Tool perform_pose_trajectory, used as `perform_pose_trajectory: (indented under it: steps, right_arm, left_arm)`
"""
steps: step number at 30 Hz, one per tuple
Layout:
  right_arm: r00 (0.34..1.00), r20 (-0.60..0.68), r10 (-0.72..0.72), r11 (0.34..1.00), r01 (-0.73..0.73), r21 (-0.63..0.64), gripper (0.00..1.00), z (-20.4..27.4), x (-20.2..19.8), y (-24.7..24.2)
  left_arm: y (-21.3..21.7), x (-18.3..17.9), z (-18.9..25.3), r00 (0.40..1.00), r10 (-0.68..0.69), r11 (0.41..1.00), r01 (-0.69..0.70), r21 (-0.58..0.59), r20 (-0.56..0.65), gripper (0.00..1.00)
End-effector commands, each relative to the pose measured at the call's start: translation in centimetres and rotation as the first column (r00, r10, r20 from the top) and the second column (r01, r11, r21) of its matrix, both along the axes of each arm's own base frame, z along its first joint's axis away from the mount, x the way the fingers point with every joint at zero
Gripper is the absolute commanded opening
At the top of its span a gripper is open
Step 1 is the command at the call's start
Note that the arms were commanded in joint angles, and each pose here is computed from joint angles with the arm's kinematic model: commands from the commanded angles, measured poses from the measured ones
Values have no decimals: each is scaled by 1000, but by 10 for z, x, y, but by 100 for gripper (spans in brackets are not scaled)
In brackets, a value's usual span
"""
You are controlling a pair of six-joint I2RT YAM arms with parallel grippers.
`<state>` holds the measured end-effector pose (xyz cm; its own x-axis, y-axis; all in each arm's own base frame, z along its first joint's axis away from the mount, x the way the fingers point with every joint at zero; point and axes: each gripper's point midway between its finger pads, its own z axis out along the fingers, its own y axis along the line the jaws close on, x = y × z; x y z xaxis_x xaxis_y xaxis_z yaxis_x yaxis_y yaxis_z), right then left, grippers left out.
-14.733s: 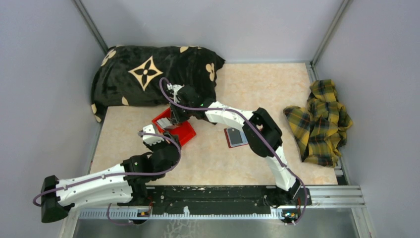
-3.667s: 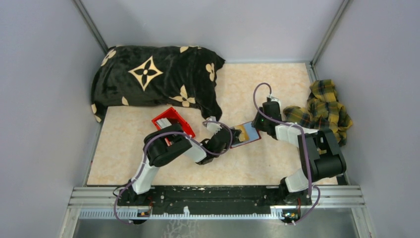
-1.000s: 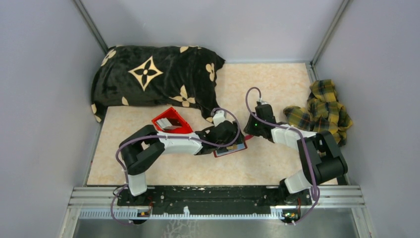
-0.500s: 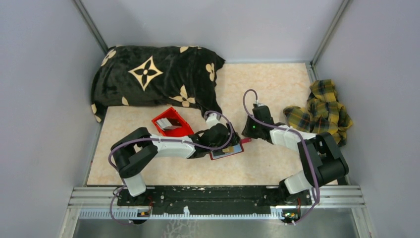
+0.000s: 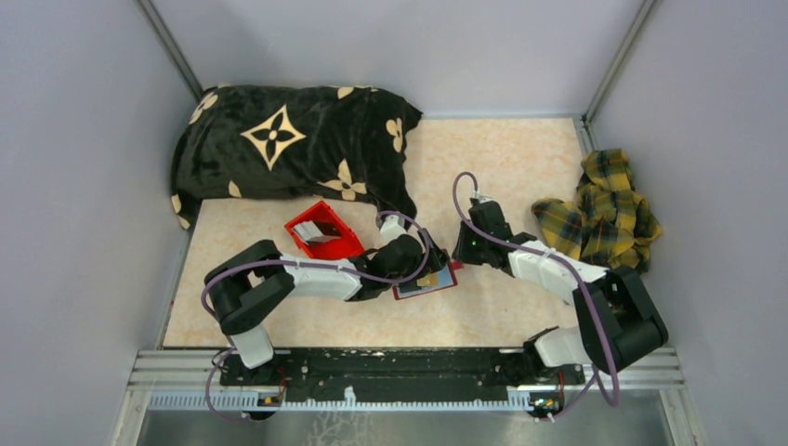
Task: Put the credit cards into the card holder
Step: Insert the credit card into the card holder.
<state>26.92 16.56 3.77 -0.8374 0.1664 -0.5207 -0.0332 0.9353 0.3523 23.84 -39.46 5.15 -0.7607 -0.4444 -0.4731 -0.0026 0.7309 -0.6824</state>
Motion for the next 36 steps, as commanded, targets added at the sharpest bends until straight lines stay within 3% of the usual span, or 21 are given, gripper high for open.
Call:
perform_pose_trajectory:
  steps: [1, 16, 36]
  right_arm:
    - [996, 87, -7, 1000, 9, -24, 20, 23, 6, -4]
    - [1000, 21, -7, 995, 9, -104, 26, -4, -16, -23]
    - [998, 62, -7, 998, 11, -58, 27, -2, 1, -10]
  left_arm:
    - [30, -34, -62, 987, -28, 988, 52, 148, -157, 100]
    - [30, -38, -61, 986, -34, 992, 54, 118, -162, 100]
    - [31, -44, -72, 982, -40, 986, 69, 149, -185, 100]
